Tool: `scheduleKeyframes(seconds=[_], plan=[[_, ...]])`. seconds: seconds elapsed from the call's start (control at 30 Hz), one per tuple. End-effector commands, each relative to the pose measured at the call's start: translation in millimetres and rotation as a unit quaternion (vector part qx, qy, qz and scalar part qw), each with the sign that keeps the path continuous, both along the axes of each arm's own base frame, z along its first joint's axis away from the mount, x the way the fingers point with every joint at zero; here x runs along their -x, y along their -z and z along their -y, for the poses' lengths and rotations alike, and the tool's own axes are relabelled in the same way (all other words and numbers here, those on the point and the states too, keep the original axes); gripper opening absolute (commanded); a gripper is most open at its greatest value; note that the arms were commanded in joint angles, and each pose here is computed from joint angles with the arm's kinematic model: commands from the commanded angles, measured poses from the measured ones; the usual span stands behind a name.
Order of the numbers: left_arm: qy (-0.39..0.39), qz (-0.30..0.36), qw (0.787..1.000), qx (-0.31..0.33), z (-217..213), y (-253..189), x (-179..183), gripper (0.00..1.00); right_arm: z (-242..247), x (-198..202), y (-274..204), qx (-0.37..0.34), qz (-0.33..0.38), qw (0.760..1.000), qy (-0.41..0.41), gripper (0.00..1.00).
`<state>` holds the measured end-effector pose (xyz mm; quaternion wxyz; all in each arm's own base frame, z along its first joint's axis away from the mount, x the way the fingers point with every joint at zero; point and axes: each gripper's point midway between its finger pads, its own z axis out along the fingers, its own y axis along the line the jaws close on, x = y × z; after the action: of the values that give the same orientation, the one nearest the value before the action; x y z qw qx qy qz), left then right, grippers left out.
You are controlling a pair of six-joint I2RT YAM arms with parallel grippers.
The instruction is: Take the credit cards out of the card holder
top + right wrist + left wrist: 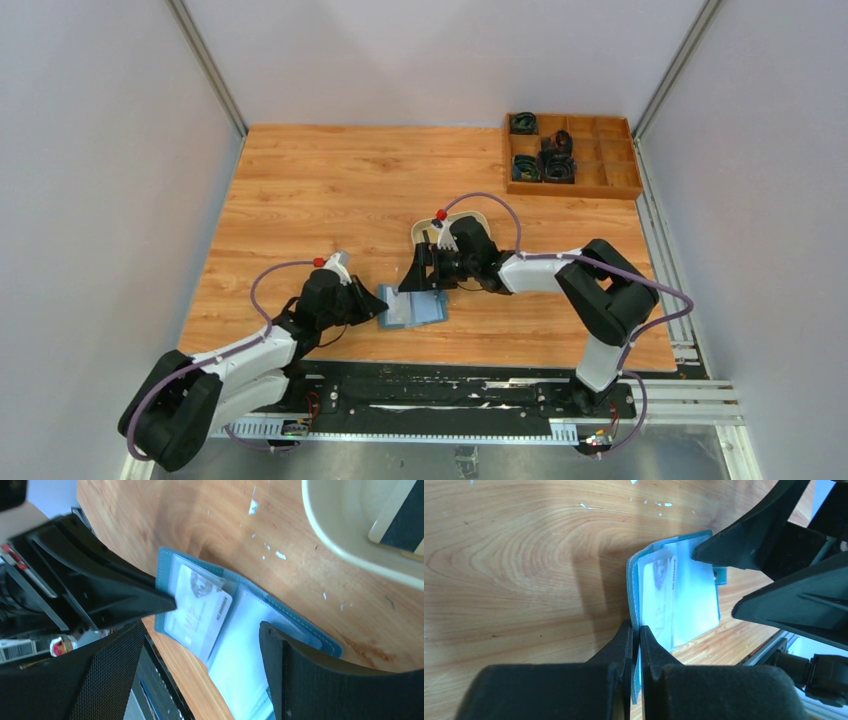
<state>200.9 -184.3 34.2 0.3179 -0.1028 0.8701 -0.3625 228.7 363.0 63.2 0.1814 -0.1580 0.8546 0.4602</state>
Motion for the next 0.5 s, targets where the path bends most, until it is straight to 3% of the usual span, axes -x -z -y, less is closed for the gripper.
scheduleKeyframes(seconds=[0.0,0.47], plan=[[-0.037,-0.038,0.998,-0.044,-18.2,29.7,2.4,0.00,-14.3,-15.7,-1.7,-0.026,0.005,0.998,0.049,0.88],[-0.059,-0.083,0.988,-0.114,-40.0,67.1,11.0,0.00,-23.6,10.5,-11.9,-0.026,0.005,1.000,0.008,0.87]])
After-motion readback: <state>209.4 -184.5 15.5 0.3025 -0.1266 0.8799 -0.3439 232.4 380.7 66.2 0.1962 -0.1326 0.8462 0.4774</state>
